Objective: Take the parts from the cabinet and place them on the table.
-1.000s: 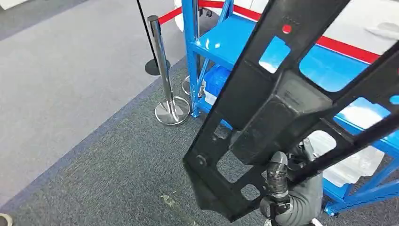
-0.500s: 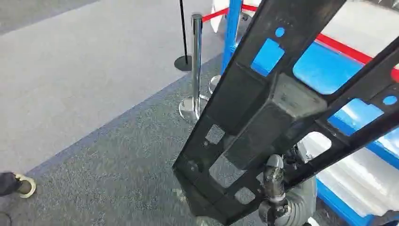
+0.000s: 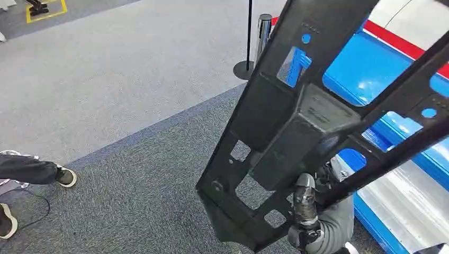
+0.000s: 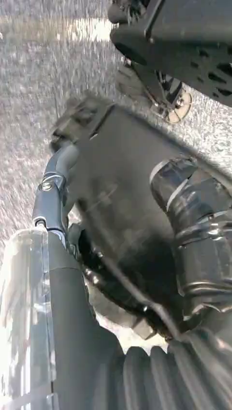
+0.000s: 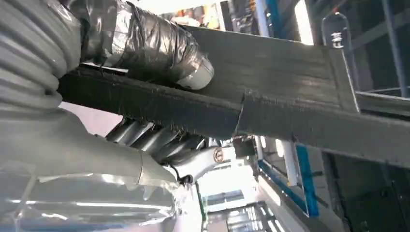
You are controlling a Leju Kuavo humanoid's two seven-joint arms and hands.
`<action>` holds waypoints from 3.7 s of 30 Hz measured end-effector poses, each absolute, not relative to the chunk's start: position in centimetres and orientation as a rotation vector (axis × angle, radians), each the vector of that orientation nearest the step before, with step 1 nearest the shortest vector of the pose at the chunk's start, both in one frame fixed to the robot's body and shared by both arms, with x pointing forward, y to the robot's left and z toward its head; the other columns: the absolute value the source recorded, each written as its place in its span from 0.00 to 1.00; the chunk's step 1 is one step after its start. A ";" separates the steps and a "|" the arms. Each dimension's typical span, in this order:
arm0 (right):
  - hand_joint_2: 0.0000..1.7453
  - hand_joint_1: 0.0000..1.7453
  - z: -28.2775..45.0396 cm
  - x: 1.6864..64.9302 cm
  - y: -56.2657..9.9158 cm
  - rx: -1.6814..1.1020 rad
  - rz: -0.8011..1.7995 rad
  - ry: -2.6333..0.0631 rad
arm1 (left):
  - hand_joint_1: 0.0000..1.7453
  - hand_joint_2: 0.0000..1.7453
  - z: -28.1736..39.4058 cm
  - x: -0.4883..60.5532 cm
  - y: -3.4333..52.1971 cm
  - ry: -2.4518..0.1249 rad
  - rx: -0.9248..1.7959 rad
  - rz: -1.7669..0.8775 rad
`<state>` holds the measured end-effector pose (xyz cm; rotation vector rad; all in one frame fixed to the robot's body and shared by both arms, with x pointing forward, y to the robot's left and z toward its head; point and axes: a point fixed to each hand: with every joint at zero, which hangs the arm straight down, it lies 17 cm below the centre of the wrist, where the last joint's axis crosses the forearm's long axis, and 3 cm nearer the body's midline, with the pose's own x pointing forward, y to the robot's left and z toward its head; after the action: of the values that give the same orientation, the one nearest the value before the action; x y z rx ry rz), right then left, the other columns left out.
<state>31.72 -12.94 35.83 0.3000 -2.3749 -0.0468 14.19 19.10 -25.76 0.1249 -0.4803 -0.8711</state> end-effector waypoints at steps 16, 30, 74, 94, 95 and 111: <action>1.00 1.00 35.7 31.9 -12.7 0.320 -0.054 -2.360 | 0.00 1.00 -25.6 14.3 18.8 -0.501 0.130 -0.856; 1.00 1.00 35.0 32.1 -12.5 0.327 -0.055 -2.338 | 0.00 1.00 -25.6 14.2 18.5 -0.497 0.127 -0.854; 1.00 1.00 33.8 32.9 -12.3 0.327 -0.072 -2.301 | 0.00 1.00 -25.3 14.8 17.6 -0.524 0.116 -0.866; 1.00 1.00 33.8 33.2 -12.2 0.333 -0.079 -2.299 | 0.00 1.00 -25.3 14.6 17.4 -0.527 0.104 -0.868; 1.00 1.00 33.7 33.2 -12.2 0.333 -0.079 -2.297 | 0.00 1.00 -25.2 14.9 17.4 -0.531 0.106 -0.869; 1.00 1.00 33.8 33.2 -12.2 0.316 -0.072 -2.304 | 0.00 1.00 -25.3 14.5 17.5 -0.526 0.104 -0.862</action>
<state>33.20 -12.24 33.78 0.3160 -2.3038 -0.0723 14.55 17.51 -25.31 0.1040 -0.5257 -0.8618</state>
